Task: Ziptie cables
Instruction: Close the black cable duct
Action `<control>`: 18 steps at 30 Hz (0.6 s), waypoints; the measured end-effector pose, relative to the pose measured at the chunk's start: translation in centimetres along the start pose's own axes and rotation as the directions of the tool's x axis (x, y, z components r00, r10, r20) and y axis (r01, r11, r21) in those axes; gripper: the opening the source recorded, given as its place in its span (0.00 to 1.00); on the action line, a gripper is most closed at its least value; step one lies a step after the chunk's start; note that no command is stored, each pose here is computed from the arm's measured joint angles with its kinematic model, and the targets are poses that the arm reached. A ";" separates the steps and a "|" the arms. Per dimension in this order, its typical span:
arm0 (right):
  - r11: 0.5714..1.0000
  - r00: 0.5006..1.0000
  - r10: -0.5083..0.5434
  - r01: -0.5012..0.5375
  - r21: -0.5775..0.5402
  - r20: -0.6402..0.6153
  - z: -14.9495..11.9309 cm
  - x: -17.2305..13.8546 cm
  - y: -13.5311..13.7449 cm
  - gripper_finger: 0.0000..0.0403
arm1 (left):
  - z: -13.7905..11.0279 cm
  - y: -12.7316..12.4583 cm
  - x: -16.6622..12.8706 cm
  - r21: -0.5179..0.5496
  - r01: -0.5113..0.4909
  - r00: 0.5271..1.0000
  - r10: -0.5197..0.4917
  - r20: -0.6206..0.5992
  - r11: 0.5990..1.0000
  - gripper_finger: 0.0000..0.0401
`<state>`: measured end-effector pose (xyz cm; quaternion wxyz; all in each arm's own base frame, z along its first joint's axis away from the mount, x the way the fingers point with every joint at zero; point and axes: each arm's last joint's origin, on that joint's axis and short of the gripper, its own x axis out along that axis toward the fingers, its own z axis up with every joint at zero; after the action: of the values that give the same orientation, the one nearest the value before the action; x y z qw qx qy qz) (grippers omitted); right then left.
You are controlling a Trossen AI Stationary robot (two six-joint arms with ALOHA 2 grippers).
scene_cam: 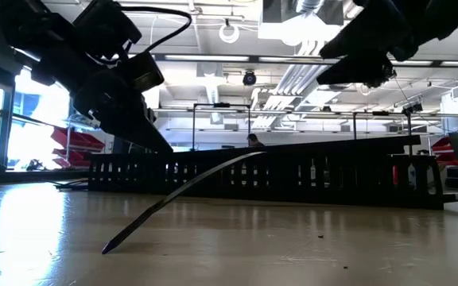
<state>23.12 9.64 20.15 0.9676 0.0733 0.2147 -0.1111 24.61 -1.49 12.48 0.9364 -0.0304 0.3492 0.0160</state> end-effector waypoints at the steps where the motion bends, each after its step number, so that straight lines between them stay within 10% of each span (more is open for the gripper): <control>1: 1.000 1.000 -0.008 0.008 -0.015 -0.025 0.1 0.2 -0.1 0.81 | 0.0 0.0 0.0 -0.009 0.001 1.000 -0.001 0.004 1.000 0.00; 18: 0.984 0.859 0.016 -0.104 -0.143 -0.512 -0.8 9.7 1.7 0.90 | 0.1 -1.4 -0.1 -0.029 -0.031 0.999 0.032 0.036 0.999 0.00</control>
<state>31.78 9.66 15.39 0.8821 0.0258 0.4687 -0.0394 24.63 -2.93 12.68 0.9417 -0.0376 0.3324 0.0364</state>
